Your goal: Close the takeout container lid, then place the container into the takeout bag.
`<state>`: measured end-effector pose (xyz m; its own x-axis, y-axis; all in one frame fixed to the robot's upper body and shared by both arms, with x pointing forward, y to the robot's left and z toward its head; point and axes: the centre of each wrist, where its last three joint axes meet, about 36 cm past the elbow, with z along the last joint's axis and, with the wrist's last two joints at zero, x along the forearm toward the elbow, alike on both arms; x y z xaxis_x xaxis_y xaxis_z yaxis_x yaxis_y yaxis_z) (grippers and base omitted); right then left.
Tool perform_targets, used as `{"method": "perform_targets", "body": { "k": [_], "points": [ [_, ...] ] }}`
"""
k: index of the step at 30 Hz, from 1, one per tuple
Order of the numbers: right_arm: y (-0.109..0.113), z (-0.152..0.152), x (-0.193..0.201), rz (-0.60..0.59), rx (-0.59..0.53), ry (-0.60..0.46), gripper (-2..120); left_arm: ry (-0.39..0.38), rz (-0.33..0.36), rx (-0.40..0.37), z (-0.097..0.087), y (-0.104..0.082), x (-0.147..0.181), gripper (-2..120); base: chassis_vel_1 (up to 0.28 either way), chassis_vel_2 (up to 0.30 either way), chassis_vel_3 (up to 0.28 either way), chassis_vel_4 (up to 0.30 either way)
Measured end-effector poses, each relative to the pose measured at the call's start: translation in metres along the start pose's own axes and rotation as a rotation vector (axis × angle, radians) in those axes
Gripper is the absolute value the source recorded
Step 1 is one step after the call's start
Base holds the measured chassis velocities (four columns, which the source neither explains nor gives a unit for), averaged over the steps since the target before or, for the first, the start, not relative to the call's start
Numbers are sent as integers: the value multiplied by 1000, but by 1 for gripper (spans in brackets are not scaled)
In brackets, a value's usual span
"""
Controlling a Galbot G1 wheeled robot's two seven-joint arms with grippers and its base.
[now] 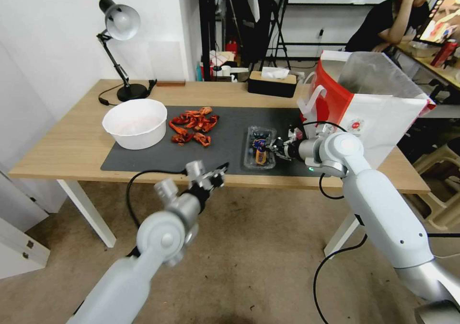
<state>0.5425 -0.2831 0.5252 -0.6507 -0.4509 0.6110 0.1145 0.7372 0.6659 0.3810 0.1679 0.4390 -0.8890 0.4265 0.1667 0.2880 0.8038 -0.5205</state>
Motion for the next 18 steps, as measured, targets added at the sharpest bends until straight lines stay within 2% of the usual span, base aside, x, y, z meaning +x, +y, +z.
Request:
{"method": "perform_targets", "body": {
  "k": [3,4,7,8,11,14,16,18],
  "points": [
    [-4,1,7,4,0,-9,0,-78,-30,-135,11,14,13,2,-16,-3,-18,-13],
    [-4,1,7,4,0,-9,0,-78,-30,-135,11,14,13,2,0,0,0,0],
    [-3,2,8,-3,2,-10,0,-149,-75,-253,29,29,29,17,0,0,0,0],
    [-3,2,8,-3,2,-10,0,-149,-75,-253,29,29,29,17,0,0,0,0],
    [-2,2,7,-20,2,-9,0,-210,-126,-366,49,40,41,30,0,0,0,0],
    [-1,2,7,-26,2,-10,0,-220,-150,-390,53,42,44,35,0,0,0,0],
    [0,1,8,-36,2,-12,0,-233,-213,-447,63,46,52,47,0,0,0,0],
    [0,1,8,-43,2,-12,0,-233,-241,-465,67,48,56,50,0,0,0,0]
  ]
}}
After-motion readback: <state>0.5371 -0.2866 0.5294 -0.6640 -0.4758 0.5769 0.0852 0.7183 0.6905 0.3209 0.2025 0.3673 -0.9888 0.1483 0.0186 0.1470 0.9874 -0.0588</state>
